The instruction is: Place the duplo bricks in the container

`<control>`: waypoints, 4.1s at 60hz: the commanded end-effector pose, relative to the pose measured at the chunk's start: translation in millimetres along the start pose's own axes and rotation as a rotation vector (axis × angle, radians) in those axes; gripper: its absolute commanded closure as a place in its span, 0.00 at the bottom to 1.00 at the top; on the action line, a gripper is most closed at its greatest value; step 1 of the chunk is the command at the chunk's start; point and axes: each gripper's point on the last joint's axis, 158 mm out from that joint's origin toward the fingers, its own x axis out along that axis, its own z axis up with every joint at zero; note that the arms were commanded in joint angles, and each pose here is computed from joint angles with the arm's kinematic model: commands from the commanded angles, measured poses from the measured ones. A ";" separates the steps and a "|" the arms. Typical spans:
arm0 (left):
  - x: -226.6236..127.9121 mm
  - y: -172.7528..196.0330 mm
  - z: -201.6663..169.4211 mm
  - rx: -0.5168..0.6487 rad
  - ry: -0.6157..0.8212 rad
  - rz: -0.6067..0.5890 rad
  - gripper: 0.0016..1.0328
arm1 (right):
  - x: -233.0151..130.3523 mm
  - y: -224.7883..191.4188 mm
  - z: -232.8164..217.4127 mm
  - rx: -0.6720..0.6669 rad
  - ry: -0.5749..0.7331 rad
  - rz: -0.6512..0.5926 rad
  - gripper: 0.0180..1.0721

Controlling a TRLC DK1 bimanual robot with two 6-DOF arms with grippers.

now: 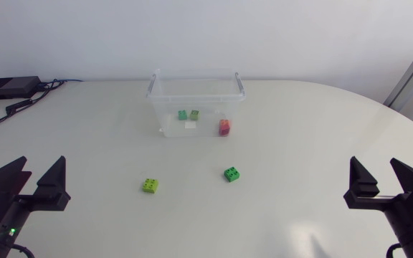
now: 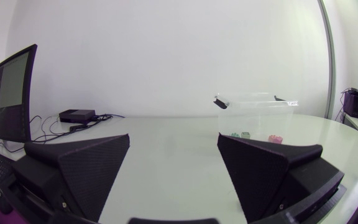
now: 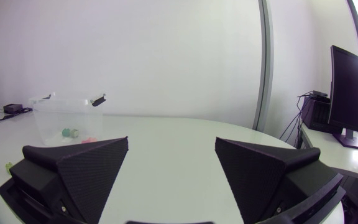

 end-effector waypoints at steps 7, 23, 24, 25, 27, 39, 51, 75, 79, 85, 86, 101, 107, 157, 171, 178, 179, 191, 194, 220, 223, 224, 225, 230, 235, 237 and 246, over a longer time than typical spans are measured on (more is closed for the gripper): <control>0.6 0.5 -5.9 -0.012 0.004 0.002 0.04 | 1.0 -0.3 -6.2 0.014 0.005 0.000 0.04; 0.4 -2.6 -3.9 -0.015 -0.004 -0.010 0.04 | 0.8 3.2 -6.1 0.004 0.004 0.013 0.04; 0.3 -2.2 -3.2 -0.016 -0.007 -0.009 0.04 | 0.8 3.6 -6.1 0.002 0.004 0.015 0.04; 0.2 -2.2 -2.8 -0.016 -0.007 -0.009 0.04 | 0.8 4.4 -6.1 0.000 0.004 0.018 0.04; -0.5 -1.7 0.5 -0.018 -0.012 -0.007 0.04 | 0.6 6.3 -4.5 -0.008 -0.001 0.026 0.04; -8.8 0.1 47.2 -0.036 -0.049 -0.005 0.04 | -5.1 18.8 21.0 -0.049 -0.030 0.079 0.04; 7.8 -2.4 71.5 -0.062 0.039 -0.017 0.04 | 1.3 23.0 43.4 -0.065 0.001 0.098 0.04; 65.0 -37.0 15.9 -0.158 0.589 -0.063 0.04 | 51.2 39.3 59.4 -0.026 0.268 0.141 0.04; 67.6 -49.0 5.1 -0.143 0.674 -0.087 0.04 | 53.8 47.2 58.0 -0.026 0.290 0.163 0.04; 70.4 -65.2 -12.5 -0.092 0.805 -0.133 0.04 | 55.6 53.7 54.0 -0.016 0.317 0.179 0.04; 71.2 -67.8 -15.8 -0.080 0.830 -0.148 0.04 | 56.0 55.2 54.2 -0.012 0.319 0.183 0.04; 73.6 -95.7 -75.1 -0.003 1.101 -0.259 0.05 | 61.2 75.1 43.0 -0.027 0.372 0.237 0.04; 71.7 -110.4 -87.8 0.029 1.149 -0.291 0.05 | 66.9 81.0 34.3 -0.034 0.422 0.252 0.04; 66.5 -160.3 -170.1 0.200 1.441 -0.271 0.21 | 67.5 154.7 -78.7 -0.278 0.969 0.478 0.05; 66.7 -161.7 -181.4 0.198 1.465 -0.258 0.36 | 70.7 165.7 -104.1 -0.337 1.017 0.484 0.05; 70.1 -162.5 -184.4 0.188 1.458 -0.255 0.71 | 73.3 174.1 -114.7 -0.354 1.029 0.496 0.05; 69.6 -162.0 -185.3 0.187 1.461 -0.255 0.72 | 73.4 176.1 -116.2 -0.360 1.032 0.499 0.05; 68.7 -156.2 -183.4 0.171 1.453 -0.249 0.81 | 79.2 199.0 -133.1 -0.403 1.047 0.522 0.05; 73.5 -155.2 -174.8 0.159 1.424 -0.252 0.81 | 80.4 204.9 -137.8 -0.412 1.052 0.530 0.07; 130.6 -154.6 -26.1 0.042 0.982 -0.335 0.82 | 84.7 243.9 -157.5 -0.465 1.068 0.578 0.15; 135.9 -157.3 -10.9 0.031 0.930 -0.343 0.82 | 85.5 245.3 -160.4 -0.472 1.073 0.575 0.16; 136.9 -159.0 -6.8 0.030 0.916 -0.350 0.82 | 85.2 245.9 -161.7 -0.474 1.075 0.576 0.17; 139.0 -160.4 -0.5 0.027 0.894 -0.354 0.82 | 85.3 246.4 -162.9 -0.476 1.076 0.576 0.19; 147.1 -164.6 19.2 0.016 0.824 -0.364 0.82 | 85.2 247.8 -167.5 -0.481 1.088 0.576 0.20; 156.2 -167.5 32.0 0.004 0.773 -0.369 0.81 | 84.7 248.1 -173.4 -0.482 1.102 0.573 0.27; 158.8 -169.1 34.9 0.004 0.757 -0.372 0.81 | 84.5 247.9 -175.9 -0.484 1.108 0.573 0.27; 172.6 -177.4 54.3 -0.006 0.658 -0.393 0.81 | 85.3 250.7 -181.5 -0.479 1.106 0.582 0.48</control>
